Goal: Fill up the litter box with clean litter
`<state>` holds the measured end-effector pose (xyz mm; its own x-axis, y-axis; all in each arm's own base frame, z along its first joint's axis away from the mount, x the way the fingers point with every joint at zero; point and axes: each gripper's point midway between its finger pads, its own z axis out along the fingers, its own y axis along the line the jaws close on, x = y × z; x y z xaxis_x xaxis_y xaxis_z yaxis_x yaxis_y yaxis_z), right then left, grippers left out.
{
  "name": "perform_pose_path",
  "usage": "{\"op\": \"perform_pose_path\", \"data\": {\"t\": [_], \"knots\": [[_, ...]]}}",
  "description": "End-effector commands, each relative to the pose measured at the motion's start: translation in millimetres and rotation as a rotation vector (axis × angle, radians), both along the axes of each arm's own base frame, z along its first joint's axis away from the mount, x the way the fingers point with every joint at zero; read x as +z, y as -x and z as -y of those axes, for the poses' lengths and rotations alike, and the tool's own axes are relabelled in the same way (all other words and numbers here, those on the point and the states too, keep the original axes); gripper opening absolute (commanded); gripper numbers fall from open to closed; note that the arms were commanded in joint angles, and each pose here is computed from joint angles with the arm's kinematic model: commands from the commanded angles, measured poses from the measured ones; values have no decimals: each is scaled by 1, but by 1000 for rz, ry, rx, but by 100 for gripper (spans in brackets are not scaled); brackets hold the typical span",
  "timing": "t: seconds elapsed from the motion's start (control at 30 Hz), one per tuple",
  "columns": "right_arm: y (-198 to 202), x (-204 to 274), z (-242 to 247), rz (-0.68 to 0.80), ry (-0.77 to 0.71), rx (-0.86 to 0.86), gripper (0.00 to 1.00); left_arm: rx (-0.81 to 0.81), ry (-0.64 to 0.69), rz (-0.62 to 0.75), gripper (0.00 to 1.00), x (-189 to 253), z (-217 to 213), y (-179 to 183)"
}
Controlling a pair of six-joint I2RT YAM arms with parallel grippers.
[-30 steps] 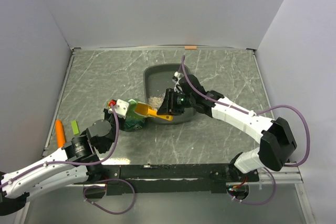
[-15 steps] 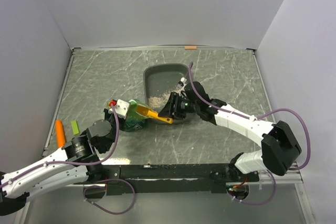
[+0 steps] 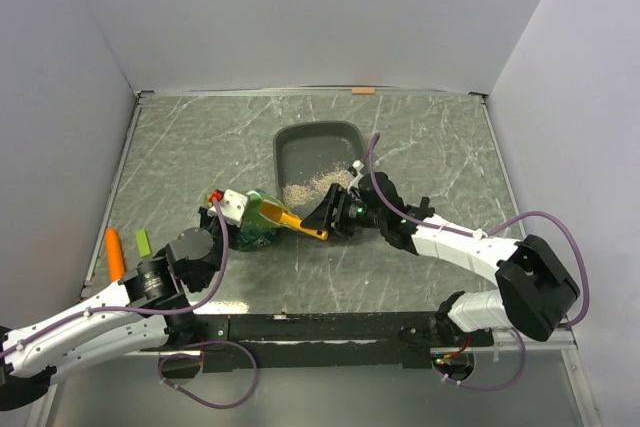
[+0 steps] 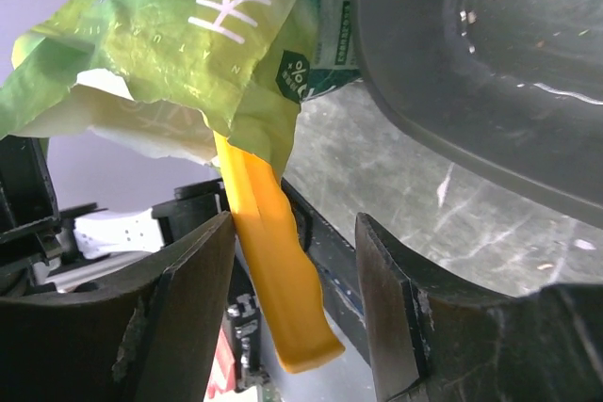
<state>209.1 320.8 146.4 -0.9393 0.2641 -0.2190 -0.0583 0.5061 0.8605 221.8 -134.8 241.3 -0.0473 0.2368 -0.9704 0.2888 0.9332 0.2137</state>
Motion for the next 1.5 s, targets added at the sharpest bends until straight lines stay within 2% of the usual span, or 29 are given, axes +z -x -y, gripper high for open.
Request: {"op": "perform_pose_path", "data": {"t": [0.0,0.33,0.53,0.63,0.67,0.73,0.77,0.8,0.97,1.07,1.13,1.17,1.2,1.27,1.3,1.47], "knots": [[0,15,-11,20,-116,-42,61,34,32,12,1,12,-5,-2],[-3,26,-12,39,-203,-120,59,33,29,10,1,11,-4,-2],[-4,24,-15,41,-218,-139,47,33,27,9,1,11,-4,-2],[-5,22,-16,37,-223,-143,37,33,25,8,1,10,-3,-2],[-6,22,-16,38,-222,-147,27,31,23,8,1,10,-3,-2],[-4,25,-17,43,-225,-134,16,30,27,9,1,11,-3,-2],[-6,30,-18,62,-220,-127,2,31,28,9,1,11,-4,-2],[-7,35,-19,78,-215,-121,0,29,27,9,1,11,-3,-2],[-8,59,-15,162,-83,-49,0,20,28,11,1,11,-2,-1],[-9,85,-15,209,-64,31,0,5,31,13,1,12,-1,0],[-8,86,-8,204,-12,74,0,-7,31,16,1,13,0,0],[-11,103,-12,230,-19,95,0,-17,30,14,1,13,2,1],[-5,99,-9,194,19,130,0,-21,32,15,1,14,2,1],[-12,117,-15,241,36,184,0,-31,36,15,1,14,4,2],[-5,112,-13,195,67,227,0,-31,38,17,1,15,3,2],[-12,113,-24,175,137,329,0,-41,72,31,1,24,2,5]]}}
